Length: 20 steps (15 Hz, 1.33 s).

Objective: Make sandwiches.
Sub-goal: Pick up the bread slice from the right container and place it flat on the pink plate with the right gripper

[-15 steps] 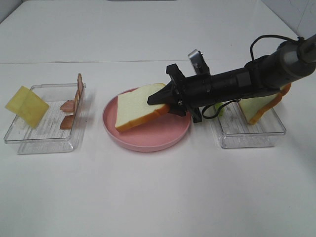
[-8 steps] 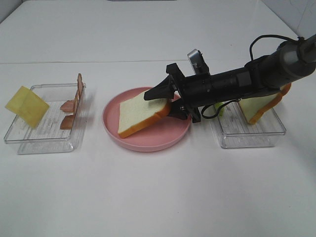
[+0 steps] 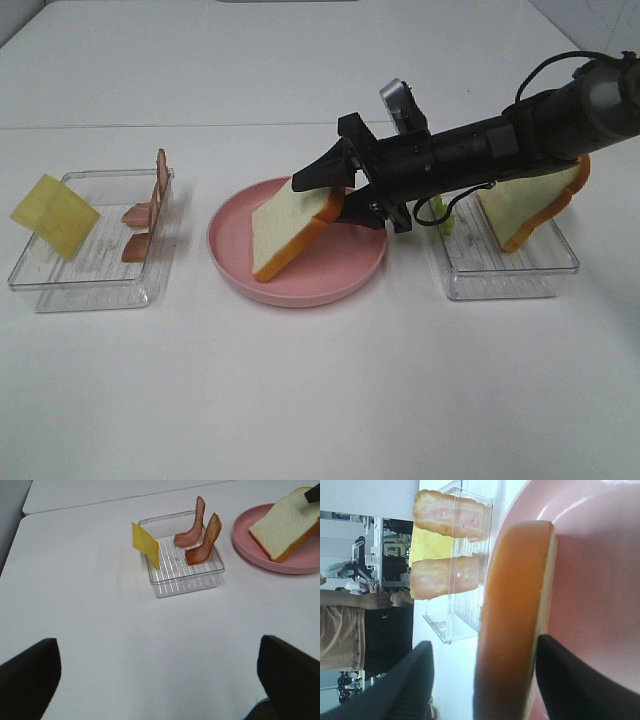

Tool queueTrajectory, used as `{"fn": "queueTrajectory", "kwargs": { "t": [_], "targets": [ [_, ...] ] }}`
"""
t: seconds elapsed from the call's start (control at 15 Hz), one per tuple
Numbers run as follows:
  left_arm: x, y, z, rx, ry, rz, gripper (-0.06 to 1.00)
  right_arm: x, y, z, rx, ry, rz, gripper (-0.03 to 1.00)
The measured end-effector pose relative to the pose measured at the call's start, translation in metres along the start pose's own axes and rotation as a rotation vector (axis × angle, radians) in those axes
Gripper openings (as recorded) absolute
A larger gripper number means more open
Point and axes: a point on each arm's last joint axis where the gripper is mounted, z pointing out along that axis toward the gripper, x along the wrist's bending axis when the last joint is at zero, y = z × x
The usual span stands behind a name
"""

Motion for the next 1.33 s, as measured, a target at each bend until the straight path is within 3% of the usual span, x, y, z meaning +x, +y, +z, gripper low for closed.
{"fn": "queueTrajectory", "kwargs": {
  "t": [0.27,0.8,1.0,1.13,1.33],
  "targets": [
    [0.0,0.0,0.0,0.0,0.0,0.0,0.99,-0.006,-0.005,0.0,0.052,-0.07,-0.002,0.59],
    [0.0,0.0,0.0,0.0,0.0,0.001,0.99,-0.01,-0.01,-0.002,0.116,-0.124,-0.055,0.6],
    [0.0,0.0,0.0,0.0,0.0,0.001,0.99,0.003,-0.009,-0.009,0.112,-0.135,-0.084,0.6],
    [0.0,0.0,0.0,0.0,0.0,0.001,0.99,0.024,-0.008,-0.023,0.09,-0.175,-0.137,0.6],
    [0.0,0.0,0.0,0.0,0.0,0.001,0.99,0.037,-0.008,-0.035,0.085,-0.232,-0.176,0.6]
  ]
}}
